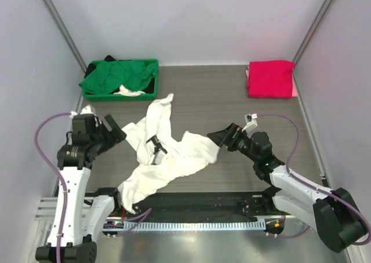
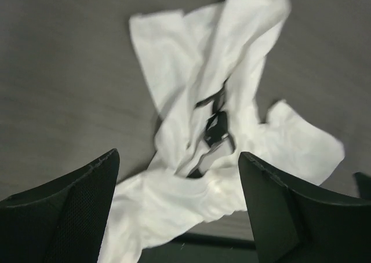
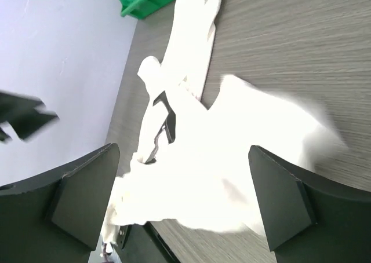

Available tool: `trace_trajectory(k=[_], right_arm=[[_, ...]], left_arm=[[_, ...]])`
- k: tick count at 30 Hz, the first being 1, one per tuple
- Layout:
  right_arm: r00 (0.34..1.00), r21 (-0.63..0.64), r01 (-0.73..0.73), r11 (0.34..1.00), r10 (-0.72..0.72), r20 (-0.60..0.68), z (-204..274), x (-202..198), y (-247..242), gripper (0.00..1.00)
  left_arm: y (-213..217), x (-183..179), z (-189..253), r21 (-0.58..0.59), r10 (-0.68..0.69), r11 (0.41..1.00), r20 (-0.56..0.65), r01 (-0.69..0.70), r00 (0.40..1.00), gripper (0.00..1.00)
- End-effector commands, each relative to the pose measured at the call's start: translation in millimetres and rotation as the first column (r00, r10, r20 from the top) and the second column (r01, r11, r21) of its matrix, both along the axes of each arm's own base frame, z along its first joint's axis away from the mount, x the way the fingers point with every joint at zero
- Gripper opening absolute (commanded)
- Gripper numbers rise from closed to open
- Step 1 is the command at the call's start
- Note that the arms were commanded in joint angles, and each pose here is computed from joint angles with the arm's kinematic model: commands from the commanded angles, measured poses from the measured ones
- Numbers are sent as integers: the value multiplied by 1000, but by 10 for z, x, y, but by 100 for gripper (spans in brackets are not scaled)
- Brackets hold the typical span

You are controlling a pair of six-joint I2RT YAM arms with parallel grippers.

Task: Fold and stack the t-shirts
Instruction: Move the tshirt to the center of the board, then flatten the tshirt out

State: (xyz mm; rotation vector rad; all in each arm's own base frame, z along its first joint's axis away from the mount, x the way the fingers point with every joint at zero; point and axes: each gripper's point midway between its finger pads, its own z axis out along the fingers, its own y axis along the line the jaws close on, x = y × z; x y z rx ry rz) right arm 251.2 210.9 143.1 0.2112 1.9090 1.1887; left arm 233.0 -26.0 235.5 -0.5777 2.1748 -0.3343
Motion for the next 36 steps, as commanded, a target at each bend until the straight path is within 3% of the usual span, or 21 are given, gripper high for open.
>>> trace_trajectory(k=[1, 5, 9, 13, 16, 17, 23, 25, 26, 27, 30, 31, 32, 34, 36], right_arm=[[998, -3, 65, 998, -65, 17, 12, 57, -98, 100], [999, -36, 3, 999, -4, -32, -57, 68, 72, 100], [996, -224, -70, 972, 58, -64, -223, 73, 434, 100], [987, -377, -155, 913, 129, -94, -368, 29, 819, 100], [974, -508, -221, 832, 163, -155, -515, -128, 1118, 97], [968, -501, -249, 829, 206, -141, -389, -207, 1356, 97], [925, -531, -373, 761, 258, -279, -717, -550, 1819, 90], [916, -603, -393, 694, 238, -322, -921, -631, 1804, 86], [924, -617, -376, 691, 229, -307, -827, -572, 1886, 84], [927, -643, -368, 671, 211, -310, -860, -570, 1878, 81], [942, -704, -324, 632, 150, -300, -911, -474, 1803, 56], [947, -719, -310, 622, 134, -292, -909, -455, 1771, 47], [955, -746, -283, 602, 102, -280, -893, -415, 1683, 30], [962, -795, -252, 552, 56, -266, -876, -391, 1498, 13], [981, -834, -179, 522, 32, -191, -621, -281, 1355, 4]], left_arm=[[27, -377, -49, 3, 23, 1000, 15, -23, 1000, 84], [71, -460, -135, 31, 30, 999, 11, -31, 999, 84], [16, -372, -219, -6, 24, 1000, -9, -24, 1000, 84], [16, -291, -263, -1, 16, 1000, -33, -16, 999, 82], [34, -192, -209, 12, 16, 1000, -5, -16, 1000, 82], [46, -177, -205, 18, 19, 1000, -3, -19, 1000, 82], [70, -114, -352, 17, 39, 999, -7, -39, 999, 82], [72, -116, -328, 16, 41, 999, 3, -42, 999, 81], [82, -114, -310, 24, 41, 999, 13, -42, 999, 81], [82, -117, -310, 24, 41, 999, 18, -42, 999, 81], [78, -111, -296, 20, 42, 999, 30, -43, 999, 81], [78, -113, -293, 20, 42, 999, 32, -43, 999, 81], [82, -112, -293, 20, 44, 999, 32, -44, 999, 81], [78, -113, -293, 20, 42, 999, 32, -43, 999, 81], [82, -107, -297, 22, 42, 999, 30, -43, 999, 81]])
